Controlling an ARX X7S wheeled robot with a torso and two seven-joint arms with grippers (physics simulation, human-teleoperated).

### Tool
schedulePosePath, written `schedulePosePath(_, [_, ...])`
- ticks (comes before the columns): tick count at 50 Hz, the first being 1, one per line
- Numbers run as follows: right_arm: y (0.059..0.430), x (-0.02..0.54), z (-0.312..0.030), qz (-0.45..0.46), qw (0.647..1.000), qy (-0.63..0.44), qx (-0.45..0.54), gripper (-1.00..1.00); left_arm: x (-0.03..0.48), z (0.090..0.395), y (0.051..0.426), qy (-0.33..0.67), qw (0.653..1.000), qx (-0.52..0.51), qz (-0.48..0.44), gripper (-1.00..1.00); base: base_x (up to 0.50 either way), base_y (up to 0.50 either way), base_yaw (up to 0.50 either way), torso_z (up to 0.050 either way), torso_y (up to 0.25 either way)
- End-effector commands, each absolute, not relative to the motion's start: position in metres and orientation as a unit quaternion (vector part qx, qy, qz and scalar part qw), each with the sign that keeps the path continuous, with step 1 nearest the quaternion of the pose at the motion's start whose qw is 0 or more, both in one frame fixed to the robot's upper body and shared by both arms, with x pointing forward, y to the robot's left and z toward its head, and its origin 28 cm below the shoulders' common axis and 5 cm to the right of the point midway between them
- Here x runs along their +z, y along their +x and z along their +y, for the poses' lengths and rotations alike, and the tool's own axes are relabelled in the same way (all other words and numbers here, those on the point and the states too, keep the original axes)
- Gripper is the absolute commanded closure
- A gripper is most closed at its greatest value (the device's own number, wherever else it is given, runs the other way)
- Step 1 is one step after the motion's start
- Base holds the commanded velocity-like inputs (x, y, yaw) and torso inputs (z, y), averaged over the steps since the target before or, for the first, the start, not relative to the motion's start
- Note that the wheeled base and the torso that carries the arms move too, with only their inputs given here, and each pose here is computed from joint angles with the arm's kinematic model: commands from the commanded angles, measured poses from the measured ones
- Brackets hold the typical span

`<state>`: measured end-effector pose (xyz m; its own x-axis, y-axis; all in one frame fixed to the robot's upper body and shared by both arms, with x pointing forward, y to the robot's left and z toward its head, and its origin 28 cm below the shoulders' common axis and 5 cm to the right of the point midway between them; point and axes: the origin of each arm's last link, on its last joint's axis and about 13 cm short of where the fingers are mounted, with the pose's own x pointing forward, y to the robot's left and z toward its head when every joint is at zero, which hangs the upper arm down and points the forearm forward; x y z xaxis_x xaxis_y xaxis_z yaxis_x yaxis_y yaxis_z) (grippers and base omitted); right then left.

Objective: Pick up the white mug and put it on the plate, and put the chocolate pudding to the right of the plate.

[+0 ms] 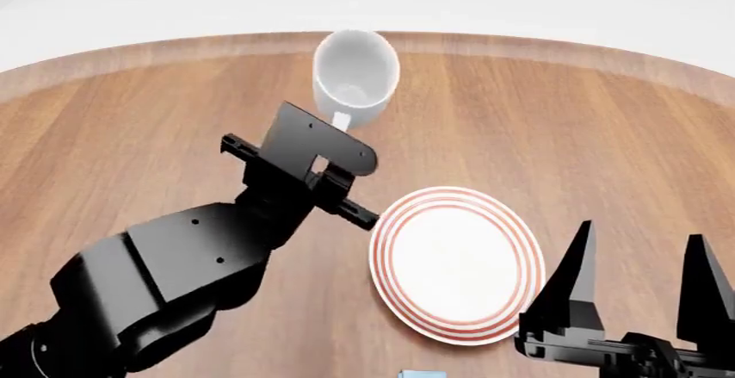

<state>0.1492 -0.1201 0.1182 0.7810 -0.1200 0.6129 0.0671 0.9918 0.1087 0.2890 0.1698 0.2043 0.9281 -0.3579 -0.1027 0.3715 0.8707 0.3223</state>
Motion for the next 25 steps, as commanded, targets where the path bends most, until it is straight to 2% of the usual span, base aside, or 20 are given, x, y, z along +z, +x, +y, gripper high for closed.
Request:
schedulePosePath(1, [0.149,0.120,-0.121,-0.335,0.940,0.034,-0.048,-1.00,0.226,0.159,0.299,0.150,0.939,-0.303,0.064,1.00,0.00,0.00,0.00,0.000,0.000])
schedulePosePath(6, [0.148,0.119,-0.121,-0.334,0.941,0.035,-0.047,-1.00,0.224,0.149,0.294,0.105,0.918,-0.367,0.108,1.00,0.00,0.00,0.00,0.000,0.000])
schedulePosePath(10, [0.148,0.118,-0.121,-0.333,0.941,0.036,-0.047,-1.00,0.221,0.143,0.292,0.118,0.907,-0.389,0.111,1.00,0.00,0.00,0.00,0.000,0.000])
schedulePosePath(14, [0.148,0.118,-0.121,-0.333,0.941,0.037,-0.047,-1.00,0.217,0.137,0.292,0.087,0.893,-0.422,0.130,1.00,0.00,0.00,0.00,0.000,0.000])
schedulePosePath(25, [0.148,0.117,-0.121,-0.333,0.941,0.039,-0.046,-1.00,0.201,0.122,0.296,0.069,0.878,-0.449,0.155,1.00,0.00,0.00,0.00,0.000,0.001])
